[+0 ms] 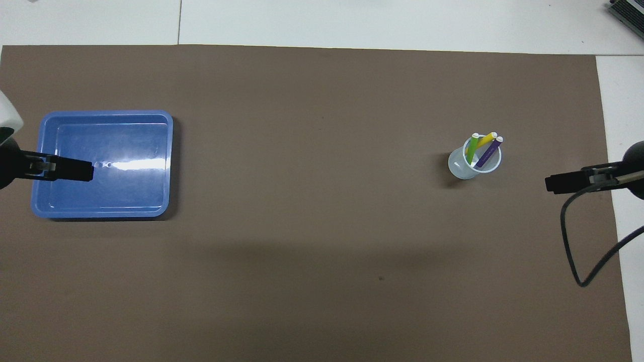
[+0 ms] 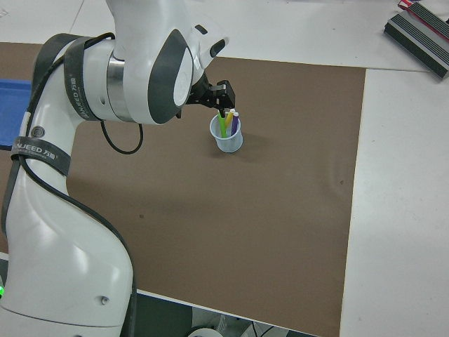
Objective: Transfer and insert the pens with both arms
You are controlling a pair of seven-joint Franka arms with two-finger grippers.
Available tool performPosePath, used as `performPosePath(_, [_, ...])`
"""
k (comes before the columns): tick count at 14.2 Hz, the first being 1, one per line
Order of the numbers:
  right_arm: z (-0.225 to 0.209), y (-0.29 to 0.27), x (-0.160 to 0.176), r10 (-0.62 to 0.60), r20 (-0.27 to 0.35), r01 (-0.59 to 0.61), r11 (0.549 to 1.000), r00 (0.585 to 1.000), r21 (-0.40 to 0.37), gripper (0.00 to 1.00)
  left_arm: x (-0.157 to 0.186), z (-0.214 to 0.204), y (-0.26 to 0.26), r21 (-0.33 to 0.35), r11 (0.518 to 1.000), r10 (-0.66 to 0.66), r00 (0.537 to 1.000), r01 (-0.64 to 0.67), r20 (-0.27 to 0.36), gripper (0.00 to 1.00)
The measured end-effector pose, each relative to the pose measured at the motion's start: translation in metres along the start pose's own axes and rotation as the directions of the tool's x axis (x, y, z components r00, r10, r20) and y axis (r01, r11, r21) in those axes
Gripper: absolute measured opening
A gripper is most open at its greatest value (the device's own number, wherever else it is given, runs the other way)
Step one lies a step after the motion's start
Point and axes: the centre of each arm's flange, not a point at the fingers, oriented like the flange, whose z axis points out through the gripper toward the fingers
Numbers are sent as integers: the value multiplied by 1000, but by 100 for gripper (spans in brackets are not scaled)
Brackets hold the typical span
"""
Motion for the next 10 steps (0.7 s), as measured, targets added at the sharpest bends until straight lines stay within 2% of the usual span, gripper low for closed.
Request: performPosePath(10, [-22, -2, -12, -2, -40, 2, 1000, 999, -3, 100, 0, 0, 0, 0, 1000, 0, 1000, 0, 0, 100])
